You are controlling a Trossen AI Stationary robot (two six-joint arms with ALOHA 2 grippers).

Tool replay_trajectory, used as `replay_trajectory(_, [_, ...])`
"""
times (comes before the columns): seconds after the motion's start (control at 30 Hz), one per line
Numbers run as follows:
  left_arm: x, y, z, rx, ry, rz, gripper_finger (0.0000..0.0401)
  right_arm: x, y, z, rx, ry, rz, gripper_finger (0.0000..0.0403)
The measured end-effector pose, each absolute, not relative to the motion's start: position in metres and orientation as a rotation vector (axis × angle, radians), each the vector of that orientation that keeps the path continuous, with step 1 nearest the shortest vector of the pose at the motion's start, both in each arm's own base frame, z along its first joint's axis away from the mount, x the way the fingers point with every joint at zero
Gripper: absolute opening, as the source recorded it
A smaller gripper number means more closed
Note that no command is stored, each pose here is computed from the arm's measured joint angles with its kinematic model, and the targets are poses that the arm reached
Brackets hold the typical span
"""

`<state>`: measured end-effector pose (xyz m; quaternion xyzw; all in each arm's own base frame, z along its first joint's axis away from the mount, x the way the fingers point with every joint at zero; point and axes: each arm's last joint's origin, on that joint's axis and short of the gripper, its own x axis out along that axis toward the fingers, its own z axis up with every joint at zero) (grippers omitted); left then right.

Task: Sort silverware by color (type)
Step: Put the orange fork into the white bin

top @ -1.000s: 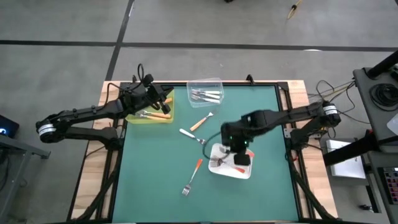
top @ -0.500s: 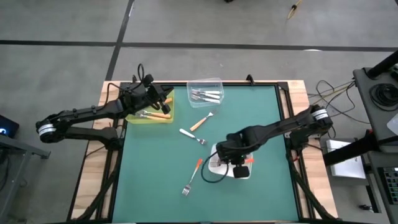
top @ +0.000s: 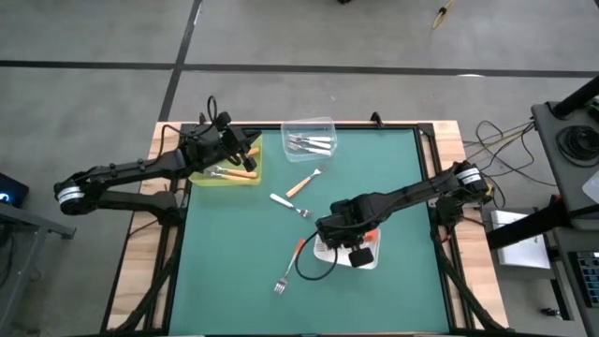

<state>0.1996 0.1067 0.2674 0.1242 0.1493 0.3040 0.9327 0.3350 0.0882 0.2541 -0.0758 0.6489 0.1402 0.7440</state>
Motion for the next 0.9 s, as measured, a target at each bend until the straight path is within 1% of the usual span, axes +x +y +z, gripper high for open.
replay_trajectory(0.17, [0.2, 0.107, 0.267, 0.254, 0.306, 0.622, 0.0, 0.336, 0.088, 0.254, -0.167, 1.407, 0.308, 0.0012])
replay_trajectory(0.37, [0.2, 0.107, 0.267, 0.254, 0.305, 0.622, 0.0, 0.344, 0.09, 0.252, -0.157, 1.344, 0.306, 0.0012])
replay_trajectory(0.9, [0.2, 0.107, 0.267, 0.254, 0.305, 0.622, 0.0, 0.353, 0.093, 0.223, -0.163, 1.447, 0.301, 0.0012])
